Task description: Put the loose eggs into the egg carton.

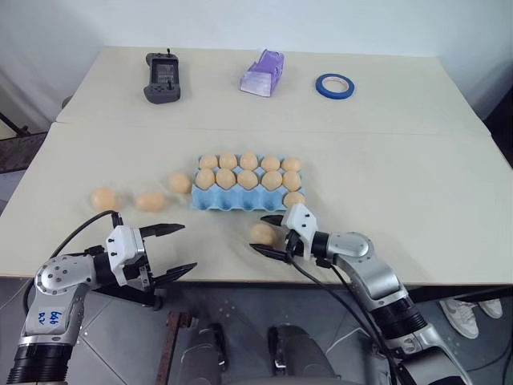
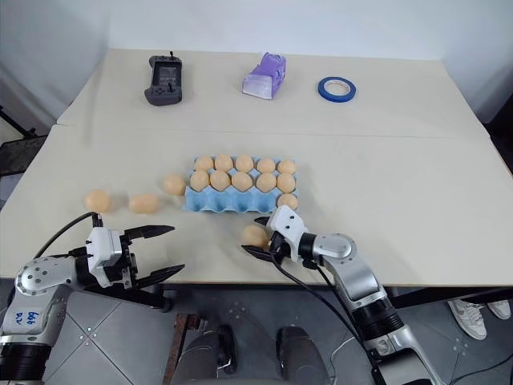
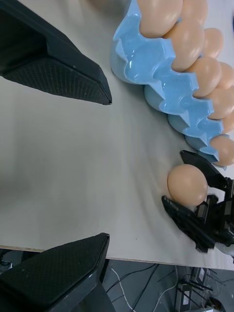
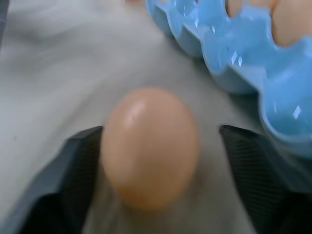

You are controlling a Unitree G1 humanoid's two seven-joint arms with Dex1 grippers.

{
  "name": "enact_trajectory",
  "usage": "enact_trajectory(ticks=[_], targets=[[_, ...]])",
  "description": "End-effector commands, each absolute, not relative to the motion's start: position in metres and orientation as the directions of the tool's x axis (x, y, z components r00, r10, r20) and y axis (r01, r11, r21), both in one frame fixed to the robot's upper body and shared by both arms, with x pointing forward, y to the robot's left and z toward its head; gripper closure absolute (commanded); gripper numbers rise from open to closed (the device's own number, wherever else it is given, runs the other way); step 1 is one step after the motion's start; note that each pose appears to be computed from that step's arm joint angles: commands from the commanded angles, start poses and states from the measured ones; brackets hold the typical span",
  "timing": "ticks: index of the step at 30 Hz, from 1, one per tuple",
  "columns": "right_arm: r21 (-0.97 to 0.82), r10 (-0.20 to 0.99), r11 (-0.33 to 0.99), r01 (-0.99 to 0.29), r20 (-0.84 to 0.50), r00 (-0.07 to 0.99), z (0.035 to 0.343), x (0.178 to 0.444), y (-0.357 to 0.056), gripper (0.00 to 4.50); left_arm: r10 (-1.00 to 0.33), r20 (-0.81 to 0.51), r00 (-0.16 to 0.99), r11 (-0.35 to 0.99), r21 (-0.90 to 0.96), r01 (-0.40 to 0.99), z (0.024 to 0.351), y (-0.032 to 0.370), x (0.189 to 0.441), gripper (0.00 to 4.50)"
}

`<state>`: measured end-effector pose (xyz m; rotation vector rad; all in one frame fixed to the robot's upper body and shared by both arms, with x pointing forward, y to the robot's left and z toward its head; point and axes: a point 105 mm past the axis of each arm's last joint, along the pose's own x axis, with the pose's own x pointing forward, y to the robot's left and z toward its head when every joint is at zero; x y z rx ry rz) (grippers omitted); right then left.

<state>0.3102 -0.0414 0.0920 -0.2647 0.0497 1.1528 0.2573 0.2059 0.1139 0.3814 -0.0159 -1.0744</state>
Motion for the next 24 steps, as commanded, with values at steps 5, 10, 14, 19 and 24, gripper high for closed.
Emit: enact_trajectory(ticks=[5,10,14,19,24], targets=[[-0.218,0.919,0.357,-0.909,-0.094,0.383,0.117,0.307,-0.039,2.88,-0.850,-0.139,0.508,0.435,0.360,0.826,0.126,0.207,0.254,0.00],[-0.239,0.906,0.418,-0.876,0.035,0.423,0.161,0.324,-0.044,2.88,-0.842,-0.123,0.525,0.456,0.356,0.815,0.126,0.204,0.254,0.00],[-0.294,0.886,0.449,-0.844,0.025,0.463,0.165,0.343,-0.050,2.88,-0.839,-0.115,0.531,0.465,0.353,0.812,0.124,0.200,0.254,0.00],[-0.313,0.876,0.462,-0.830,0.013,0.483,0.159,0.357,-0.055,2.17,-0.828,-0.105,0.550,0.485,0.356,0.798,0.124,0.199,0.254,0.00],[-0.322,0.889,0.441,-0.838,0.031,0.456,0.164,0.349,-0.058,0.44,-0.805,-0.092,0.586,0.521,0.363,0.773,0.125,0.204,0.256,0.00]])
